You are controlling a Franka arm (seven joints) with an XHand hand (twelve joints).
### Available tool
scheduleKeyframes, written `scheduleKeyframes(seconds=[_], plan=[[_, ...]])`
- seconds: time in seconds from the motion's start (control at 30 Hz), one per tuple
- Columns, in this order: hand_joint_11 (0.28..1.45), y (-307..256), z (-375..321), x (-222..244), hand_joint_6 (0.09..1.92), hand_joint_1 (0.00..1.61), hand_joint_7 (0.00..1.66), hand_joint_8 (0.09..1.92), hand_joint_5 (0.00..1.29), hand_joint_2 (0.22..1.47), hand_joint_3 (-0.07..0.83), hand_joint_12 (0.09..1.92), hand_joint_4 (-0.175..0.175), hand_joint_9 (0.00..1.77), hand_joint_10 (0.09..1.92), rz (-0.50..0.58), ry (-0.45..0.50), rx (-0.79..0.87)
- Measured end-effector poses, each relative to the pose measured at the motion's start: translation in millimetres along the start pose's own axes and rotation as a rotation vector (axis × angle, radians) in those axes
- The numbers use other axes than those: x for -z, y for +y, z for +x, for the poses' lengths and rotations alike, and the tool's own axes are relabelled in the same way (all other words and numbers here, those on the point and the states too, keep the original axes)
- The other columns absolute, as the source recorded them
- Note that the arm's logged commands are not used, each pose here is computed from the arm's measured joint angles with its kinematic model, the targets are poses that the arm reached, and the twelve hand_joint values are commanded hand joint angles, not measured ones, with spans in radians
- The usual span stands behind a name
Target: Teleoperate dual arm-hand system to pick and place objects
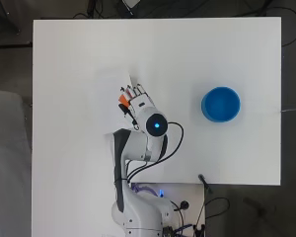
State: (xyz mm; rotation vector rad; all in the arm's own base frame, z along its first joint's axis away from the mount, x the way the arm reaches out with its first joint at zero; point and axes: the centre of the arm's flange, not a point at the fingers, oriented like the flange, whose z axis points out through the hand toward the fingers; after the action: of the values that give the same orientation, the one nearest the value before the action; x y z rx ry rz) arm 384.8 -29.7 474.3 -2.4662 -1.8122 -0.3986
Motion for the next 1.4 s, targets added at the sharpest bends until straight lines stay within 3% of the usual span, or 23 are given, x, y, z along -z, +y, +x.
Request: scheduleKeyframes(seconds=[0.1, 0.27, 0.33, 0.43, 0.53, 0.57, 0.6, 0.63, 0.67, 0.7, 0.87, 0.97, 1.03, 1.1, 1.17, 1.23, 1.33, 1.4], plan=[[0.85, 12.7, -17.9, 54.0, 1.49, 0.85, 0.79, 1.92, 0.64, 1.29, -0.005, 1.91, 0.171, 1.13, 1.92, -0.029, -0.013, -0.108], [0.77, 3.2, -69.8, 129.9, 1.46, 0.87, 0.76, 1.92, 0.67, 1.27, -0.002, 1.89, 0.175, 1.07, 1.92, -0.093, -0.012, -0.361], [0.76, 1.6, -102.2, 140.4, 1.43, 0.87, 0.79, 1.90, 0.69, 1.26, -0.003, 1.86, 0.175, 1.08, 1.92, -0.110, 0.005, -0.440], [0.84, 11.4, -161.6, 139.1, 1.42, 0.89, 0.89, 1.89, 0.71, 1.25, -0.001, 1.88, 0.175, 1.17, 1.92, -0.103, 0.028, -0.533], [0.82, 22.4, -229.5, 126.3, 1.43, 0.88, 0.91, 1.78, 0.70, 1.25, 0.001, 1.82, 0.175, 1.14, 1.90, -0.089, 0.034, -0.641], [0.76, 25.0, -251.9, 121.6, 1.43, 0.98, 0.87, 1.69, 0.64, 1.27, 0.003, 1.75, 0.049, 1.09, 1.84, -0.086, 0.035, -0.686], [0.70, 27.7, -269.8, 114.5, 1.43, 1.07, 0.85, 1.61, 0.59, 1.27, 0.003, 1.66, -0.052, 1.04, 1.78, -0.083, 0.029, -0.722], [0.65, 31.2, -283.2, 104.3, 1.44, 1.12, 0.84, 1.55, 0.56, 1.28, 0.002, 1.57, -0.113, 1.00, 1.72, -0.079, 0.020, -0.750], [0.61, 34.7, -291.4, 93.9, 1.46, 1.15, 0.84, 1.50, 0.54, 1.28, 0.001, 1.46, -0.145, 0.95, 1.66, -0.079, 0.012, -0.765], [0.58, 37.7, -297.7, 83.4, 1.50, 1.16, 0.84, 1.46, 0.52, 1.28, 0.001, 1.34, -0.153, 0.90, 1.59, -0.082, 0.005, -0.775], [0.60, 45.8, -319.9, 35.8, 1.60, 1.14, 0.81, 1.43, 0.49, 1.30, 0.000, 0.84, -0.128, 0.82, 1.31, -0.037, -0.035, -0.836], [0.64, 40.3, -323.1, -1.6, 1.56, 1.15, 0.82, 1.40, 0.48, 1.30, 0.000, 0.62, -0.160, 0.86, 1.10, 0.063, -0.079, -0.894], [0.68, 34.5, -322.7, -15.3, 1.54, 1.16, 0.83, 1.39, 0.49, 1.29, 0.000, 0.56, -0.172, 0.89, 1.03, 0.098, -0.090, -0.926], [0.67, 32.5, -325.3, -20.7, 0.92, 1.24, 0.80, 1.35, 0.49, 1.24, -0.003, 0.57, -0.042, 0.90, 1.01, 0.109, -0.100, -0.933], [0.67, 29.2, -333.6, -30.6, 0.39, 1.28, 0.79, 1.33, 0.58, 1.22, -0.002, 0.53, -0.005, 0.92, 0.85, 0.129, -0.119, -0.944], [0.70, 24.2, -344.3, -42.0, 0.14, 1.28, 0.76, 1.35, 0.62, 1.23, -0.002, 0.27, -0.007, 0.95, 0.54, 0.151, -0.147, -0.959], [0.69, 26.3, -353.7, -42.8, 0.09, 0.86, 0.82, 0.47, 0.62, 1.22, -0.002, 0.09, -0.012, 0.98, 0.19, 0.134, -0.168, -0.969], [0.67, 30.5, -357.2, -36.8, 0.09, 0.77, 0.88, 0.17, 0.59, 1.22, 0.000, 0.09, -0.022, 0.99, 0.09, 0.116, -0.177, -0.981]])
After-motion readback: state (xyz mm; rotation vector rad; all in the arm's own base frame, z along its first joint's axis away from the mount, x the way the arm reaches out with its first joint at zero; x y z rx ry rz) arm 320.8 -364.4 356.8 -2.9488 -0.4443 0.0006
